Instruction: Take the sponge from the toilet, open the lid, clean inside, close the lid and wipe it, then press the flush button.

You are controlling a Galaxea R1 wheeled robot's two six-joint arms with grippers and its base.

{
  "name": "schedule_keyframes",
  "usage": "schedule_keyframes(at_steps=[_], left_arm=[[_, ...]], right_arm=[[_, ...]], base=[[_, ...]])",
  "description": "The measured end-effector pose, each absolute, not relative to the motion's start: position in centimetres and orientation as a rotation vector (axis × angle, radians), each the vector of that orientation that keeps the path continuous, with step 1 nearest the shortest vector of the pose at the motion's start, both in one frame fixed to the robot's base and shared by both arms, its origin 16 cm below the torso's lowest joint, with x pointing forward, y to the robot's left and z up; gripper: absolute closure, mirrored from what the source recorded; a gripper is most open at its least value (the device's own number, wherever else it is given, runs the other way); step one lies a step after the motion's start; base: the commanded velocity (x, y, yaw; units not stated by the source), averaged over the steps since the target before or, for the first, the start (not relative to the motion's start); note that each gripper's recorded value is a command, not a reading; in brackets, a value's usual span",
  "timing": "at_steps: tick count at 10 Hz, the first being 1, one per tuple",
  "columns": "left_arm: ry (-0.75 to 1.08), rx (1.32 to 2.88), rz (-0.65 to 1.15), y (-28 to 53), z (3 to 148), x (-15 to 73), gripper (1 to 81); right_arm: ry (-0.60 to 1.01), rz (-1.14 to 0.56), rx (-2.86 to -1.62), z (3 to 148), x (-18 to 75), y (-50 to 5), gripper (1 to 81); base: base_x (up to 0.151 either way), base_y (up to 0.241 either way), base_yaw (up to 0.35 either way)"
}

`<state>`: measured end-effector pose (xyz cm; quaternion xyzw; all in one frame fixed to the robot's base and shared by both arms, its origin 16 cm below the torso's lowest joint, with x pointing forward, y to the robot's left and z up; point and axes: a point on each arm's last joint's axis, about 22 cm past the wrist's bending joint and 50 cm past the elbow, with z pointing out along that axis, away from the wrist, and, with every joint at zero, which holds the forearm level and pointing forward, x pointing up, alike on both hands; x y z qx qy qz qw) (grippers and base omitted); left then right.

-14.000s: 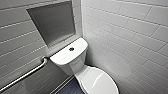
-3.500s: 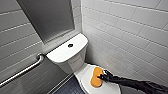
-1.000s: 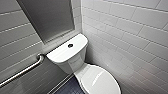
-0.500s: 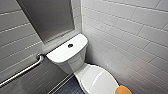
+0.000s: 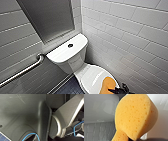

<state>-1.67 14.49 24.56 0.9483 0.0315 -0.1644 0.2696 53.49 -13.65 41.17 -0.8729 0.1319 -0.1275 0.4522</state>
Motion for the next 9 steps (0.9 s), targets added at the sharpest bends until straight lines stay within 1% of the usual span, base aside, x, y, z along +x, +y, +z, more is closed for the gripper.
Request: schedule_keyframes(at_steps=[3,5,9], left_arm=[[0.084,2.557,-0.439,14.5,24.5,-1.4,1.0],[0.084,2.555,-0.438,14.4,24.5,-1.4,1.0],[0.085,2.556,-0.436,14.4,24.5,-1.3,1.0]], right_arm=[[0.208,-0.299,-2.148,40.8,58.1,-8.0,81.1],[0.152,-0.271,-2.166,39.8,59.9,-4.6,81.1],[0.106,-0.242,-2.239,36.8,62.5,-0.8,81.1]], base=[[0.000,0.000,0.000],[0.000,0.000,0.000],[0.000,0.000,0.000]])
